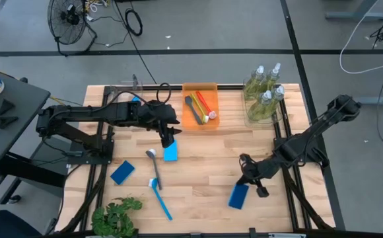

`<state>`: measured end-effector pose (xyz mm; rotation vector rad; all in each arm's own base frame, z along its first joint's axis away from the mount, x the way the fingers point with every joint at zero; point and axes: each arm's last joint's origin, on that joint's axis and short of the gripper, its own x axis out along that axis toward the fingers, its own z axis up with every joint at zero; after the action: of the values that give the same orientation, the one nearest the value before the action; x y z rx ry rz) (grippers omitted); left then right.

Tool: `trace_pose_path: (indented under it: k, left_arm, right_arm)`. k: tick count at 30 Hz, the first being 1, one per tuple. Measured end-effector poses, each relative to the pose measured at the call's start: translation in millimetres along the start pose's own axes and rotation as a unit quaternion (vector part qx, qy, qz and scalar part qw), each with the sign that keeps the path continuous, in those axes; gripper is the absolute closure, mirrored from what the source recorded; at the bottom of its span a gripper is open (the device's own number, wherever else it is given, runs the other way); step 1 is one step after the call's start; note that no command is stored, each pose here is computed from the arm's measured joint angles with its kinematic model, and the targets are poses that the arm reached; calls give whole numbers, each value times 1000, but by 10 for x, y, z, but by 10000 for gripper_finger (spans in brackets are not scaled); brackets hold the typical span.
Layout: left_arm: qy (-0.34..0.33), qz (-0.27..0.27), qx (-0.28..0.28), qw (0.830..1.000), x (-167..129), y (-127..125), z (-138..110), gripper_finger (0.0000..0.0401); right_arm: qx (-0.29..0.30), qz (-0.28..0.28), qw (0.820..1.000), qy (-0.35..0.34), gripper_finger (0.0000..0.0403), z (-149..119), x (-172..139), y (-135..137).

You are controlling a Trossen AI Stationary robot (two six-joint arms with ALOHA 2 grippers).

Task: Pick & Place Kitchen Sink Supplies
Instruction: Put the blue sponge into the left transparent bin

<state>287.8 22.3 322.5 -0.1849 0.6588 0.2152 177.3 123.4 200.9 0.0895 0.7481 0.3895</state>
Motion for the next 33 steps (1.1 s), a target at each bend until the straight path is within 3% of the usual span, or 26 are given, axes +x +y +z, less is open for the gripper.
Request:
trace_pose_path:
  k: [9,16,21,27,33]
  left_arm:
    - [-22,-4,-2,1000,1,-8,41,208]
    - [-24,-5,-2,1000,1,-9,46,208]
    - [-44,-9,-4,999,-1,-17,84,208]
    - [-94,-19,-9,995,-15,-35,181,208]
    - [-164,-33,-15,986,-52,-59,314,208]
  right_arm:
    - [-27,-124,991,-34,403,420,-189,-115]
    - [-47,-224,970,-78,403,761,-392,-191]
    - [-46,-324,937,-120,403,961,-543,-245]
    - [-46,-442,883,-151,403,1131,-715,-290]
    - [-44,-518,834,-184,403,1255,-814,-317]
